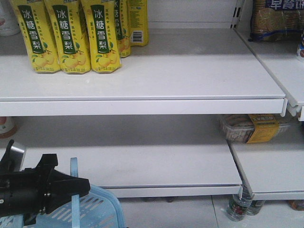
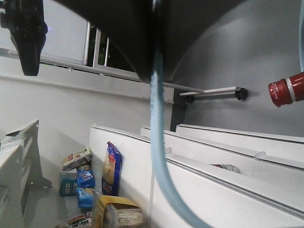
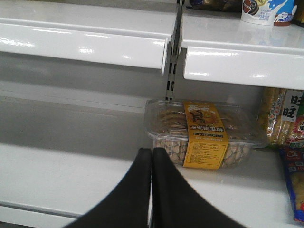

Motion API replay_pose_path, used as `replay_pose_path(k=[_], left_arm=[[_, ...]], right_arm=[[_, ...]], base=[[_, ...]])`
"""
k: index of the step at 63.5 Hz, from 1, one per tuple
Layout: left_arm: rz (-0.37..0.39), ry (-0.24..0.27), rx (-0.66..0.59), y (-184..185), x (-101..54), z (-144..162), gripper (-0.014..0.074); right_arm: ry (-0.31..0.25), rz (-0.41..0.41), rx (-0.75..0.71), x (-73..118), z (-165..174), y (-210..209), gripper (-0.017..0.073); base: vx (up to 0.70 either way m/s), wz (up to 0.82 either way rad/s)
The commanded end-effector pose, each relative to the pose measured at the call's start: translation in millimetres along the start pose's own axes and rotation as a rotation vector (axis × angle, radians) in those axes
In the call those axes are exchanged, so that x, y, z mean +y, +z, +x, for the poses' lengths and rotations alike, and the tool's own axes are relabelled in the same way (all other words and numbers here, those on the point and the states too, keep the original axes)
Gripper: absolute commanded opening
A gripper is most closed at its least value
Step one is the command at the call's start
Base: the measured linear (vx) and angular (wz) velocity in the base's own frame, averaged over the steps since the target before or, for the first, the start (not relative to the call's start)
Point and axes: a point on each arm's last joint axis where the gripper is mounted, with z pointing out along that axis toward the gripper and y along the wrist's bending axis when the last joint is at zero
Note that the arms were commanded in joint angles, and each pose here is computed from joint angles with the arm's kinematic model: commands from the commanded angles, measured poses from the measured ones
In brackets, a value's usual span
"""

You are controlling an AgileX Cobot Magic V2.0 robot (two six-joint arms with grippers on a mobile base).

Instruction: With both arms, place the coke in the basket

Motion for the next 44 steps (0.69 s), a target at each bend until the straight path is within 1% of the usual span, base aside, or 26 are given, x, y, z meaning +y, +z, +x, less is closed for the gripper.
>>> replay_pose_path(k=[1,3,5,10,13,20,22,26,30,34,35,38,41,44], left_arm=[[0.121,-0.007,-0.019,-4.6,-20.1,-2.0,-0.0006],[0.103,0.024,-0.023,-5.8,-19.8,-0.8,-0.0006],[0.082,0.071,-0.028,-7.9,-20.0,1.4,-0.0006],[0.047,0.156,-0.035,-14.0,-22.3,8.0,-0.0006],[0.035,0.227,-0.035,-20.4,-26.2,15.4,-0.0006],[0.050,0.358,-0.067,-35.2,-37.7,31.6,-0.0006],[0.060,0.398,-0.086,-40.4,-41.6,37.0,-0.0006],[0.081,0.460,-0.127,-49.2,-48.0,45.9,-0.0006],[0.101,0.540,-0.179,-60.2,-54.4,57.6,-0.0006],[0.098,0.612,-0.220,-68.3,-57.0,66.7,-0.0006],[0.096,0.638,-0.234,-71.2,-57.7,70.0,-0.0006],[0.086,0.684,-0.267,-76.7,-58.3,75.7,-0.0006],[0.064,0.751,-0.307,-83.1,-58.0,82.5,-0.0006],[0.043,0.789,-0.342,-87.5,-57.2,86.1,-0.0006]], right_arm=[[-0.020,-0.020,-0.053,1.4,-11.5,-1.3,-0.0010],[-0.020,-0.020,-0.053,1.4,-11.5,-1.3,-0.0010],[-0.020,-0.020,-0.053,1.4,-11.5,-1.3,-0.0010],[-0.020,-0.020,-0.053,1.4,-11.5,-1.3,-0.0010],[-0.020,-0.019,-0.052,1.4,-11.4,-1.3,-0.0010],[-0.020,-0.018,-0.052,1.3,-11.3,-1.3,-0.0010],[-0.020,-0.018,-0.052,1.3,-11.3,-1.3,-0.0010],[-0.020,-0.018,-0.052,1.3,-11.3,-1.3,-0.0010],[-0.020,-0.018,-0.052,1.3,-11.3,-1.3,-0.0010],[-0.020,-0.018,-0.052,1.3,-11.3,-1.3,-0.0010],[-0.020,-0.018,-0.052,1.3,-11.3,-1.3,-0.0010],[-0.020,-0.018,-0.052,1.3,-11.3,-1.3,-0.0010],[-0.020,-0.018,-0.052,1.3,-11.3,-1.3,-0.0010],[-0.020,-0.018,-0.052,1.3,-11.3,-1.3,-0.0010]], base=[[0.00,0.00],[0.00,0.00],[0.00,0.00],[0.00,0.00],[0.00,0.00],[0.00,0.00],[0.00,0.00],[0.00,0.00],[0.00,0.00],[0.00,0.00],[0.00,0.00],[0.00,0.00],[0.00,0.00],[0.00,0.00]])
